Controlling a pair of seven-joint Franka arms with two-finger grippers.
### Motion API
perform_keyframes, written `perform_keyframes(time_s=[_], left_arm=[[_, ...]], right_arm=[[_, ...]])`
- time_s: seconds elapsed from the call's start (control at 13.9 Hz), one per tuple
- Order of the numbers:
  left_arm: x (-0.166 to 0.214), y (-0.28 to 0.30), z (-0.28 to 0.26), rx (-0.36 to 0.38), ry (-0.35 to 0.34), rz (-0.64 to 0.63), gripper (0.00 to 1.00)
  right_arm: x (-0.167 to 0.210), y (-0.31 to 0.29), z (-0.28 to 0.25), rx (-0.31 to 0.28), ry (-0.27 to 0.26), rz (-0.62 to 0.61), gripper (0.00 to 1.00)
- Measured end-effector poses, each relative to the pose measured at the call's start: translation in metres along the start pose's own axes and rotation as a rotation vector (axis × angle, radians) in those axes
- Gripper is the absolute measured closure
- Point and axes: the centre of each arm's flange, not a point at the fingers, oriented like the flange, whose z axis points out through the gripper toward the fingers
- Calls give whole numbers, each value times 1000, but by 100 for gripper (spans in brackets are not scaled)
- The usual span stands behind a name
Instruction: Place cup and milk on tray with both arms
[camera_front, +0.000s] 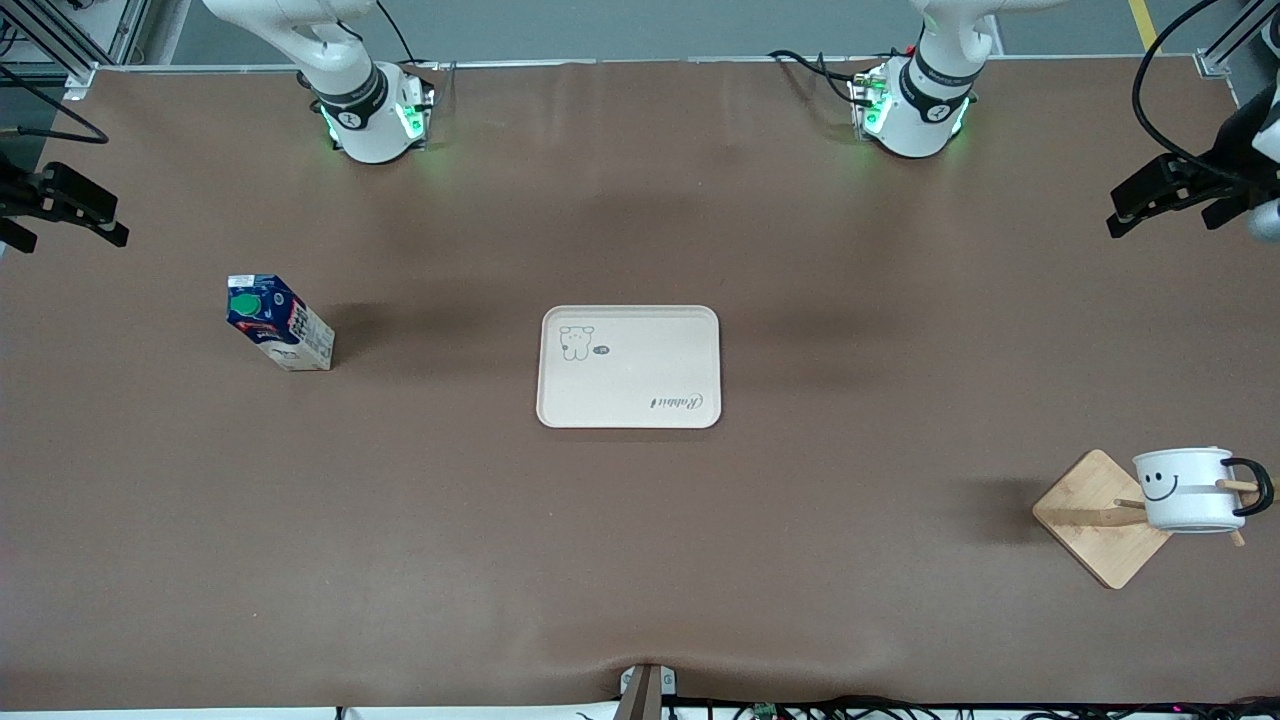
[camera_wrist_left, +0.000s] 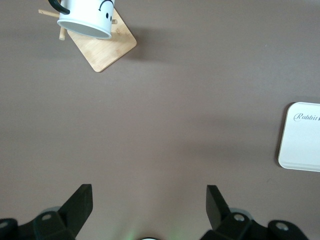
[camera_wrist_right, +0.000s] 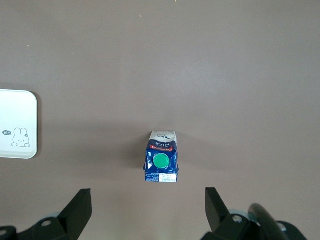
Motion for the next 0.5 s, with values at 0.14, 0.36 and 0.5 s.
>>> perform_keyframes(time_s=[0.14,0.36,0.5], left_arm=[[0,-1,-1,0,2,-2,0],[1,-3,-5,8,11,-8,0],[9,-6,0,9,27,-14,0]], right_arm=[[0,0,1,0,-1,0,0],[0,2,1,0,-2,4,0],[0,3,1,0,-2,6,0]])
